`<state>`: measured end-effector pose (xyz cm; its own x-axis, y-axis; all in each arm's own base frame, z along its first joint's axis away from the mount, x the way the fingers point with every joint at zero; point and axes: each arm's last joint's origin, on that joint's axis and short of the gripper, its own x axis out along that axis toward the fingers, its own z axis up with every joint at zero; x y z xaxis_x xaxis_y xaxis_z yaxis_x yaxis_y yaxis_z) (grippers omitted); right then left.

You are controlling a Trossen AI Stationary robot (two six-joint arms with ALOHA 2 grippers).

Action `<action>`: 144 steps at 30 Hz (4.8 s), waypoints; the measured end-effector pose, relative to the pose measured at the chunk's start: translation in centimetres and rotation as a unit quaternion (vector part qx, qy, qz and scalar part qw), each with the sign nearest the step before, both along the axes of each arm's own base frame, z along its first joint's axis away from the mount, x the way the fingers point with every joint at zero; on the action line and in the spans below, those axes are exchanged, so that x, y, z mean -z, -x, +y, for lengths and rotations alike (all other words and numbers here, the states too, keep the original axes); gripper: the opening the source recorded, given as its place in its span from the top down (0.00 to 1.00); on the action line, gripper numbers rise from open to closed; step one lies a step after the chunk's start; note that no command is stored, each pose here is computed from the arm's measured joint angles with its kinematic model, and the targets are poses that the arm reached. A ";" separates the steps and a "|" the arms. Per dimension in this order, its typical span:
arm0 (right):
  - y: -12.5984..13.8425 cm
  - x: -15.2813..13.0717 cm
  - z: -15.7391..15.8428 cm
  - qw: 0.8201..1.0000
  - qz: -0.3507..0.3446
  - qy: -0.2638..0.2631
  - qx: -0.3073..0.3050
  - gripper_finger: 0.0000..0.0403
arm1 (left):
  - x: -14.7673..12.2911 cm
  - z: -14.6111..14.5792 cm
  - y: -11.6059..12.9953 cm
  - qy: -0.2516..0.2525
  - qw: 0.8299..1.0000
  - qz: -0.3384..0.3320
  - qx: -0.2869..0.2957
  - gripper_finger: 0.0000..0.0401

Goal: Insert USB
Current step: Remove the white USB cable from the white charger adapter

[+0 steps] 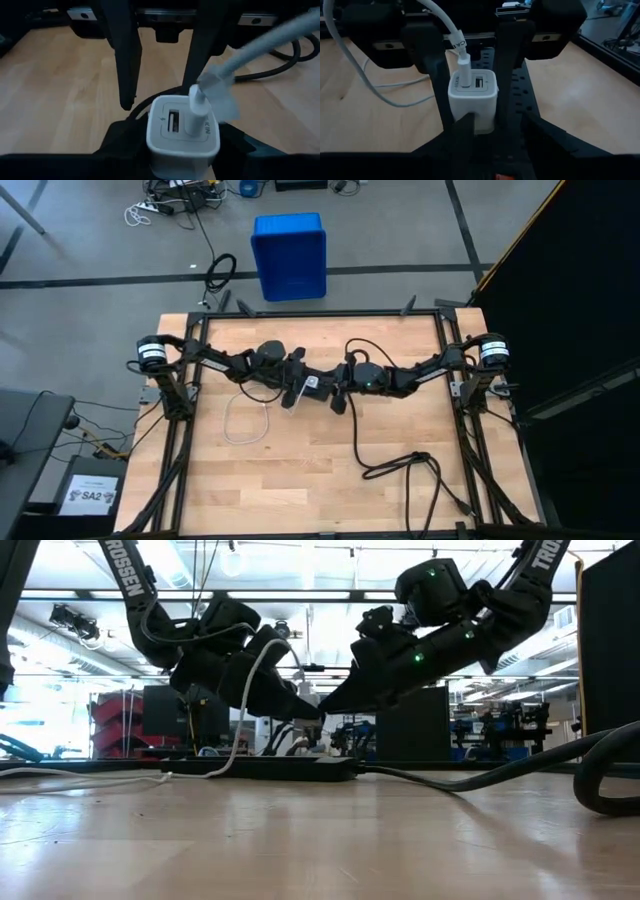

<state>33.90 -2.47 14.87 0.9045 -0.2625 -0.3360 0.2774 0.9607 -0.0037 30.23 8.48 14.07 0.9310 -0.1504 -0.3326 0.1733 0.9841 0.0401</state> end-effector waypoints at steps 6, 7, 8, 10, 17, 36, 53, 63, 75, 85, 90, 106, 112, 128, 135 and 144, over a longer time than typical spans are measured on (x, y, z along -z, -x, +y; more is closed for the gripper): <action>-1.4 -1.8 0.4 1.000 -0.013 -0.005 -0.021 0.63 | 0.1 0.0 0.0 0.004 1.000 0.001 -0.002 0.66; -1.5 -1.7 0.5 1.000 -0.003 -0.004 -0.024 0.63 | 0.0 0.0 0.0 0.004 1.000 0.001 -0.002 0.66; -1.6 -1.7 0.6 1.000 0.005 -0.001 -0.027 0.63 | 0.0 0.0 0.0 0.003 1.000 0.001 -0.002 0.66; -1.9 -2.0 0.8 0.999 0.006 0.002 -0.031 0.64 | 0.0 0.0 0.0 0.004 1.000 0.001 -0.002 0.66; -2.1 -2.2 0.9 0.999 0.020 -0.006 -0.029 0.64 | 0.0 0.0 0.0 0.004 1.000 0.001 -0.002 0.66; -2.8 -2.9 0.0 0.999 0.007 -0.014 -0.036 0.64 | -0.3 -0.7 -0.3 -0.001 1.000 -0.016 0.007 0.66; -3.4 -3.3 0.1 0.996 0.049 -0.014 -0.068 0.72 | -0.3 -1.1 -0.5 -0.003 1.000 -0.017 0.003 0.66; -3.3 -3.3 0.2 0.994 0.057 0.009 -0.092 0.98 | -0.3 -1.1 -0.5 -0.005 1.000 -0.017 0.000 0.66; -3.4 -3.3 0.4 0.994 0.047 0.024 -0.096 1.00 | -0.1 -1.0 -0.5 -0.001 1.000 0.001 -0.010 0.66; -3.6 -3.6 0.6 0.994 0.029 0.032 -0.096 1.00 | 0.0 -1.1 -0.4 -0.001 1.000 0.008 -0.007 0.66; -3.7 -3.9 0.6 0.994 0.013 0.039 -0.100 0.99 | 0.3 -1.1 -0.2 0.001 1.000 0.021 -0.010 0.66; -3.7 -4.4 0.9 0.993 0.007 0.036 -0.116 1.00 | 1.0 -1.0 -0.1 -0.004 0.999 0.041 -0.027 0.66; -3.5 -3.9 0.9 0.991 0.032 0.029 -0.127 0.93 | 0.8 -1.1 -0.1 -0.001 0.999 0.031 -0.020 0.66; -3.1 -3.7 0.4 0.992 0.062 0.027 -0.103 0.67 | -0.4 -2.2 -0.6 -0.005 1.000 -0.001 0.008 0.66; -1.3 -6.3 0.6 0.988 0.076 -0.013 -0.134 0.70 | -2.3 -2.5 0.1 -0.020 0.996 -0.036 0.077 0.66; -0.3 -5.6 -0.5 0.967 0.006 -0.099 -0.236 0.70 | -3.7 -3.1 1.7 -0.047 0.990 -0.065 0.117 0.66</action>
